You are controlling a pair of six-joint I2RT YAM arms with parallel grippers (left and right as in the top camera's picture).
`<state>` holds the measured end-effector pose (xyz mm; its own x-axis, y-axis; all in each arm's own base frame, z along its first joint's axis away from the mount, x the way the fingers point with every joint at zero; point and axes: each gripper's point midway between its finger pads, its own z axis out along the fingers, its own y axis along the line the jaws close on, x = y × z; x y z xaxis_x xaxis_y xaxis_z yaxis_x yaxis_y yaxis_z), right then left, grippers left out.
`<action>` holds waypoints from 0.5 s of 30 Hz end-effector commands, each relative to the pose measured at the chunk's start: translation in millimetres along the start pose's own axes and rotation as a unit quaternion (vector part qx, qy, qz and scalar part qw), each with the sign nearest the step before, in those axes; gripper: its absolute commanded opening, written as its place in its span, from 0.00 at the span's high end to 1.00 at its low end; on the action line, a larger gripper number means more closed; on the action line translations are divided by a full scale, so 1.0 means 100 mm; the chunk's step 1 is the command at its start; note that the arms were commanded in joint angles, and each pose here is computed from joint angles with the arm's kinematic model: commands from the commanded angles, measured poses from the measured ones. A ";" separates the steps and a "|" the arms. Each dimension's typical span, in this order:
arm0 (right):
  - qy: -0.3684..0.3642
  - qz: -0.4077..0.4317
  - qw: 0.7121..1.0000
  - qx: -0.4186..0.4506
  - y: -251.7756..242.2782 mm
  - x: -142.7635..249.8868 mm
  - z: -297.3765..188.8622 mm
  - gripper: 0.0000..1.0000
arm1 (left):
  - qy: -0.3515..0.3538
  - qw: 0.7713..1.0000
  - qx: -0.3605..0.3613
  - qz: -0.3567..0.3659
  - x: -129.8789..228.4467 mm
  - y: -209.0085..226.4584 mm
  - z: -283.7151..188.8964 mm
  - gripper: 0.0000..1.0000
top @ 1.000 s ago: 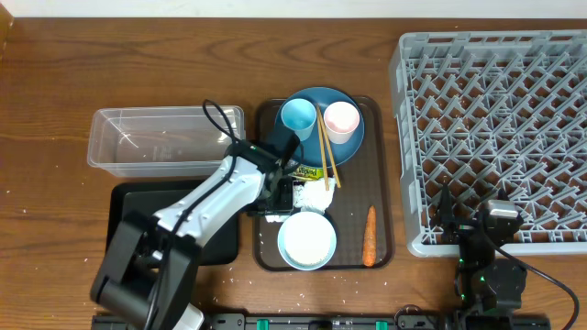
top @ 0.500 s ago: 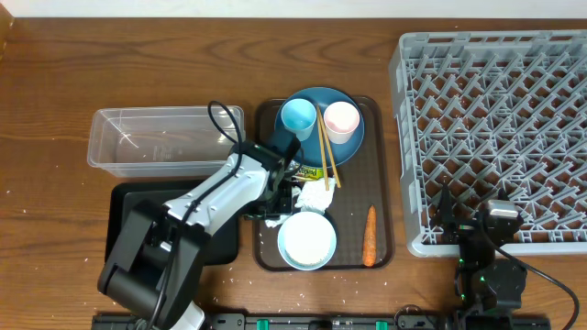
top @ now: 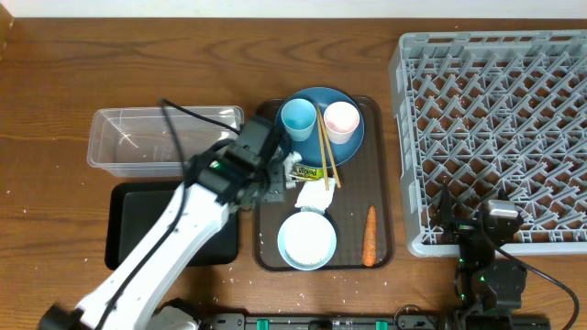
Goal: Sort waste into correct bins and load items into the dishwasher rack
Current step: 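Carry the tissue with the left gripper into the clear bin and release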
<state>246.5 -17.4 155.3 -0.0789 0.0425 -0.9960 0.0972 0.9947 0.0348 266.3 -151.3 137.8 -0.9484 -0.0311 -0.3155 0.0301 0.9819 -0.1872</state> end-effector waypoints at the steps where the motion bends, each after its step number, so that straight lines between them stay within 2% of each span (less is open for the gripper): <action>1: 0.004 0.001 1.000 0.002 -0.01 0.02 0.00 0.01 | -0.104 0.992 -0.065 -0.017 -0.36 0.31 -0.32 0.94; 7: 0.004 0.001 1.000 0.002 -0.01 0.02 0.00 0.01 | -0.195 0.969 -0.131 -0.072 -0.70 0.76 -0.60 0.94; 15: 0.004 0.001 1.000 0.002 -0.01 0.02 0.00 0.01 | -0.210 0.954 -0.167 -0.137 -0.97 1.21 -0.49 0.94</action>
<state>246.5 -17.3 155.3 -0.0789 0.0425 -0.9960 0.0968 0.9947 0.0348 335.8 -38.1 192.0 -0.7138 -0.2797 -0.6421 -0.3131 0.9475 -0.0647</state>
